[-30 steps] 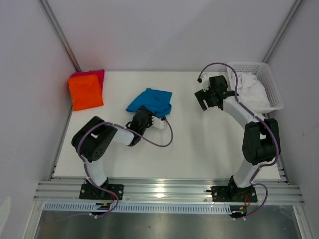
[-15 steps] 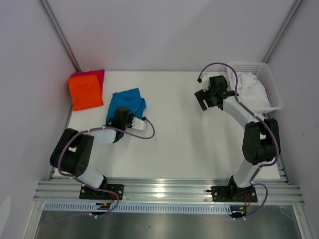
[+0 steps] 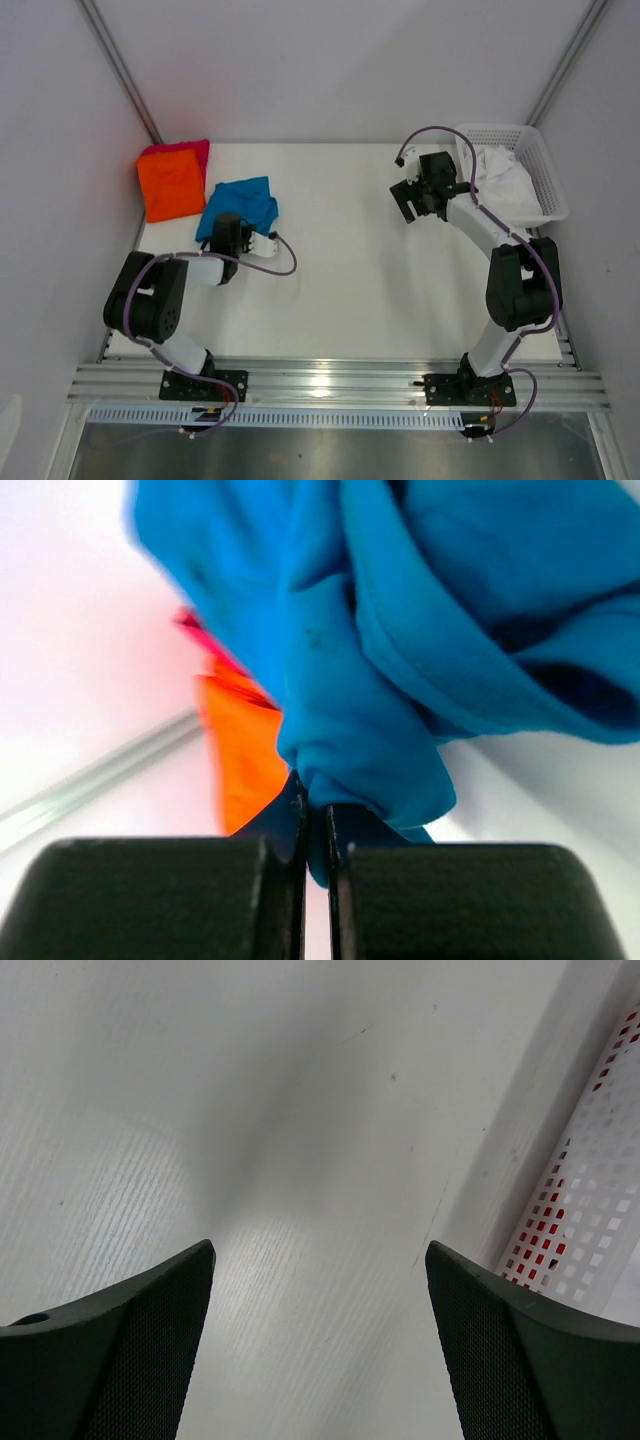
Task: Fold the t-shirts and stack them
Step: Neatly place the folded tshirt to the corner
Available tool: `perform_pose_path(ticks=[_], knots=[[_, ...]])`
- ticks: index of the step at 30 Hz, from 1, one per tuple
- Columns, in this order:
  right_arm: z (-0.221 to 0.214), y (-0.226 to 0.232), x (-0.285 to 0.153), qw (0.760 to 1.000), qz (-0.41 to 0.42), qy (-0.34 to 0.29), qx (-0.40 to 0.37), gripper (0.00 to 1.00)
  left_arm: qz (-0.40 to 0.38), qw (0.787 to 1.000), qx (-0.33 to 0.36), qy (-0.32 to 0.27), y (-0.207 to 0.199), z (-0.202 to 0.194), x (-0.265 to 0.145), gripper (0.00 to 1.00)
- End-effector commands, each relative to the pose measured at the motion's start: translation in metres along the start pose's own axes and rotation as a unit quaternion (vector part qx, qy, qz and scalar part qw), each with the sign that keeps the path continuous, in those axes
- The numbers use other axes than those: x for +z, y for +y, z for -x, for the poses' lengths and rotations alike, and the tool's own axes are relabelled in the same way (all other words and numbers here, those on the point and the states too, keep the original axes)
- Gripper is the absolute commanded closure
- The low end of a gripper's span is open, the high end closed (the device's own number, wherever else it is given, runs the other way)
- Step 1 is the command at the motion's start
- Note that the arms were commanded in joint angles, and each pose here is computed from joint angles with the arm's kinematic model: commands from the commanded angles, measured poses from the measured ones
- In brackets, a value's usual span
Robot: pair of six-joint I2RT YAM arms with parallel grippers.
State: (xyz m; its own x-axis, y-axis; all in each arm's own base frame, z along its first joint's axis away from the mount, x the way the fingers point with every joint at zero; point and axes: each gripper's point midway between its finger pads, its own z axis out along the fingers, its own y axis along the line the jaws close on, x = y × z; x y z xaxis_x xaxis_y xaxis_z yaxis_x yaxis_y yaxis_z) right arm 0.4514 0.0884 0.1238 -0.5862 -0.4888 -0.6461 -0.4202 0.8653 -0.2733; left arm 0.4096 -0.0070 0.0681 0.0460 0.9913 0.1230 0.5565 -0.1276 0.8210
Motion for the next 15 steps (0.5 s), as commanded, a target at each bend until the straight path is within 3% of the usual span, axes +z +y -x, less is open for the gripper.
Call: perform_pose_path(ticks=[1, 5, 11, 15], knots=[[0.012, -0.001, 0.0, 1.0, -0.001, -0.016, -0.001, 0.13, 0.176, 0.984, 0.041, 0.001, 0.101, -0.003, 0.01, 1.0], [0.012, -0.003, -0.002, 1.0, -0.004, -0.018, 0.001, 0.12, 0.258, 0.963, 0.073, 0.014, 0.155, -0.013, 0.028, 1.0], [0.011, -0.004, -0.003, 1.0, -0.004, -0.017, 0.003, 0.13, 0.308, 0.942, 0.125, 0.046, 0.19, -0.042, 0.053, 1.0], [0.009, -0.005, -0.002, 1.0, -0.004, -0.015, 0.005, 0.13, 0.367, 0.914, 0.159, 0.063, 0.217, -0.07, 0.039, 1.0]])
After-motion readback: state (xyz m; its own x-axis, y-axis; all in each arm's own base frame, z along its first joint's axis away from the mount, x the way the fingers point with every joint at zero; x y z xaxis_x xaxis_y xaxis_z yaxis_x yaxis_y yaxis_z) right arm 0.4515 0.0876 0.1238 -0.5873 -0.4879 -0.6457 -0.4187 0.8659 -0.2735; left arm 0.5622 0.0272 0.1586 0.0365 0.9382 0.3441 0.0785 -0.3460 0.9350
